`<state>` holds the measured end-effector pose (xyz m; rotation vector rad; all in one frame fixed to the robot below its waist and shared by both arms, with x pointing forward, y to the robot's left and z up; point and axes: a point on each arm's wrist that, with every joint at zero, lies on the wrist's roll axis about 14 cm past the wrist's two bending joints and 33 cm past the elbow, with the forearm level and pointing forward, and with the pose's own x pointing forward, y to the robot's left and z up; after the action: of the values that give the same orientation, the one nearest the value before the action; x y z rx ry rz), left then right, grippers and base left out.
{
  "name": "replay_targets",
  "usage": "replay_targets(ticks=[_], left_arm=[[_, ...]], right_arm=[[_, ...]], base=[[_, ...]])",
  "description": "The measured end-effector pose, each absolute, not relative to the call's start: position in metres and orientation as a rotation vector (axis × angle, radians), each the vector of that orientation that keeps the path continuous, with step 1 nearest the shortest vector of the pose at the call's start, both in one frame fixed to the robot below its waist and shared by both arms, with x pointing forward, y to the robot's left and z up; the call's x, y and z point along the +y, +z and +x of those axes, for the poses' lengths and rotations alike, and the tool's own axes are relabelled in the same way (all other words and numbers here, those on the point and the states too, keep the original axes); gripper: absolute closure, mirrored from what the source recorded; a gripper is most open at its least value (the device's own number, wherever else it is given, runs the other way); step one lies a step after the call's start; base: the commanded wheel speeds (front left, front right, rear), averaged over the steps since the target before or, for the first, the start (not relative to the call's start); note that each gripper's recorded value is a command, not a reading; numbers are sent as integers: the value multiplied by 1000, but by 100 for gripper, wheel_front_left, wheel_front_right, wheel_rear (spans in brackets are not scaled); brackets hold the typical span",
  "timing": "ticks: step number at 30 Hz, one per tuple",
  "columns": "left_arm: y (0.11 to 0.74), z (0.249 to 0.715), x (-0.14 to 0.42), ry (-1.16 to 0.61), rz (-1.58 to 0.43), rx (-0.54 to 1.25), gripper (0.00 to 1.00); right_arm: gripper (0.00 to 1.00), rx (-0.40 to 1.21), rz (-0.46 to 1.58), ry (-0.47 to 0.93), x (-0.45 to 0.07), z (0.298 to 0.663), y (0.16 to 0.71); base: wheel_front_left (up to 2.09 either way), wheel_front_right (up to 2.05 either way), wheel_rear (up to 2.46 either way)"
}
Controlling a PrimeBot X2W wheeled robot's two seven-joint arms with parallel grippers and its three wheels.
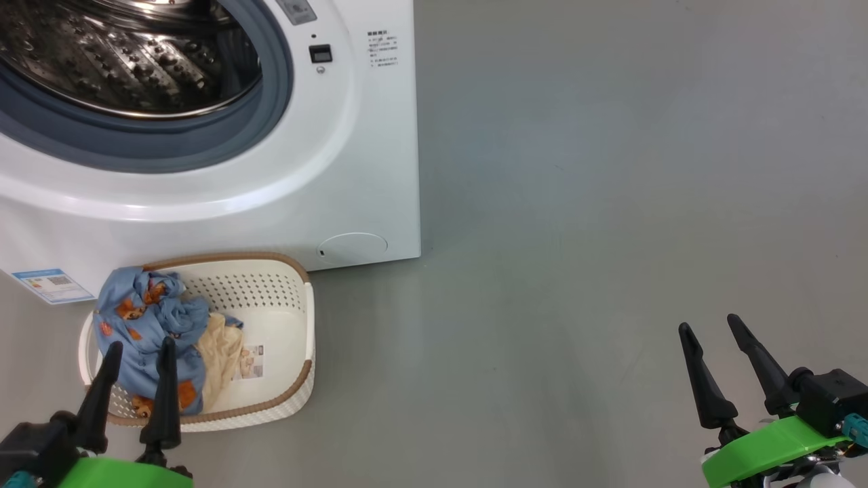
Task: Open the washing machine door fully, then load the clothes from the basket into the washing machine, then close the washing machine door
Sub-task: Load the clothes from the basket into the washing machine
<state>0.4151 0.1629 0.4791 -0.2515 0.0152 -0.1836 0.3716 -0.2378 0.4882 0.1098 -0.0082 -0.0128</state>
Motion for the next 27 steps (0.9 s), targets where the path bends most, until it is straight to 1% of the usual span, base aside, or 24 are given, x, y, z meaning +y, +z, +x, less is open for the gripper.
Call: replay_targets(ticks=[5,15,20,27], left_arm=[[473,407,167,-170,-251,34,0],[476,407,173,-147,-262,23,0],[472,404,174,-139,-282,37,0],[470,406,172,-146,-283,40,0]], right_arm=[[0,-16,110,-5,-235,373,491],[0,-19,109,2,-234,373,492],[0,-16,108,0,-235,373,491],[0,-10,108,-2,-235,373,489]], base=[[0,0,0],[2,-6,4],[41,-91,51],[98,-151,52]])
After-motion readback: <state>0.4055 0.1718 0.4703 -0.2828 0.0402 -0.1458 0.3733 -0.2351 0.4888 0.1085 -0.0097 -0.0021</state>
